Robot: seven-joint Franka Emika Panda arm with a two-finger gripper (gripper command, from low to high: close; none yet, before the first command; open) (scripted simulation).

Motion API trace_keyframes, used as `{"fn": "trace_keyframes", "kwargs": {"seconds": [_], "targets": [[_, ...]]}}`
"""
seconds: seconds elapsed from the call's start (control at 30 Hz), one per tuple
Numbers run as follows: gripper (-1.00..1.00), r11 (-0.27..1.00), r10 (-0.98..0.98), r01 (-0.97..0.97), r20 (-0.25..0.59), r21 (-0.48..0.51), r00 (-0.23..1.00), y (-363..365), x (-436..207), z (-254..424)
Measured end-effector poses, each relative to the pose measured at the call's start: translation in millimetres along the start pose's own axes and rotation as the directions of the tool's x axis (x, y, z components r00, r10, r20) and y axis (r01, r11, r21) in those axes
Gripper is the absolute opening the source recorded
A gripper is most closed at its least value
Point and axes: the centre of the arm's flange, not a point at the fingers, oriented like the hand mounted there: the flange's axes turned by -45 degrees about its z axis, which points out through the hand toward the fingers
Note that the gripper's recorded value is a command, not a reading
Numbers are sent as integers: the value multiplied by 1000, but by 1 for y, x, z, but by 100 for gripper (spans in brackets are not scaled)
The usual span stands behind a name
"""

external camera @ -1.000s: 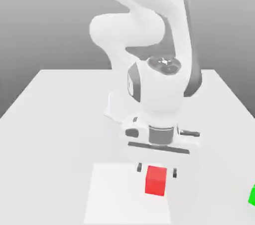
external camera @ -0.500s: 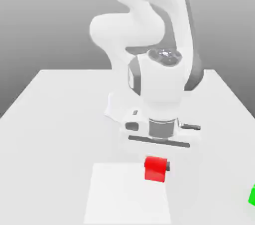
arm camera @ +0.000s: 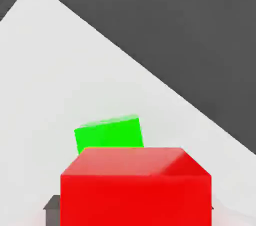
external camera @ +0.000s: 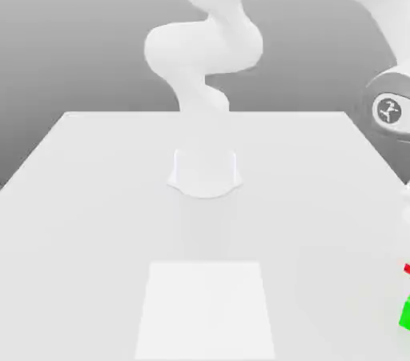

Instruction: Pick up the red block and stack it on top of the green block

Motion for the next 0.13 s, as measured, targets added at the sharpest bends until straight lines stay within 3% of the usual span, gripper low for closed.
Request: {"fn": "trace_keyframes", "kwargs": {"seconds": [0.03,0.13], "targets": [[100,1000,-3,3,0,0,1000,-1,0,12],[100,1000,-3,3,0,0,1000,-1,0,12]]}}
